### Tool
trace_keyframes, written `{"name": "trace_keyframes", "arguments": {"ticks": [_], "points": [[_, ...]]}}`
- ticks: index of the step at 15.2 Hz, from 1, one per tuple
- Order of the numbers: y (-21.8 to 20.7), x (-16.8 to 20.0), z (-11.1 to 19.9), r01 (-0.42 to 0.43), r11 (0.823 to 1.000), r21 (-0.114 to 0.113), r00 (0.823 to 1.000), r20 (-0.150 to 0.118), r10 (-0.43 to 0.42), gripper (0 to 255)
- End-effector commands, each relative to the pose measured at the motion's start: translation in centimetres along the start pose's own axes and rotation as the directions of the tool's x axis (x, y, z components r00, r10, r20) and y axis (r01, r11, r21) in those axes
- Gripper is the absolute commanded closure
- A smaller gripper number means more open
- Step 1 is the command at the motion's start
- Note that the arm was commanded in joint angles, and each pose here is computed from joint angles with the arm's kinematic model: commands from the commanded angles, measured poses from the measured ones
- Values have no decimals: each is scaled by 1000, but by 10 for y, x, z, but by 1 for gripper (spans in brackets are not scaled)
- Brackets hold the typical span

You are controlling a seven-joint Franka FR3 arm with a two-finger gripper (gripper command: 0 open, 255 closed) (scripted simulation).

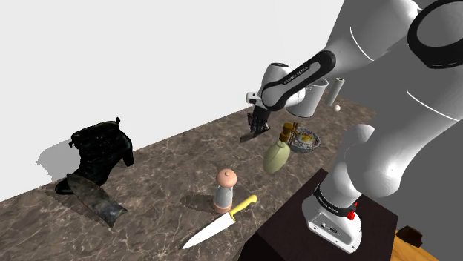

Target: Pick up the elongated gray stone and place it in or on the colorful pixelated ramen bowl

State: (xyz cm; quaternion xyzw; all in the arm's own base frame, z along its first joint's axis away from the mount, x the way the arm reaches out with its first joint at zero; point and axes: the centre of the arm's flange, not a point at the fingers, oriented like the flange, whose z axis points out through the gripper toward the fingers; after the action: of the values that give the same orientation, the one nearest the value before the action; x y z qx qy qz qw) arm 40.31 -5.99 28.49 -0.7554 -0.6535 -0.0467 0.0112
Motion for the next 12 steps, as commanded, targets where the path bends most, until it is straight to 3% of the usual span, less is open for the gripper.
{"name": "trace_keyframes", "arguments": {"ticks": [1, 12], "points": [[0, 1, -11, 0, 1000, 0, 1000, 1, 0, 255], [3, 6, -68, 0, 1000, 0, 1000, 1, 0, 255]]}}
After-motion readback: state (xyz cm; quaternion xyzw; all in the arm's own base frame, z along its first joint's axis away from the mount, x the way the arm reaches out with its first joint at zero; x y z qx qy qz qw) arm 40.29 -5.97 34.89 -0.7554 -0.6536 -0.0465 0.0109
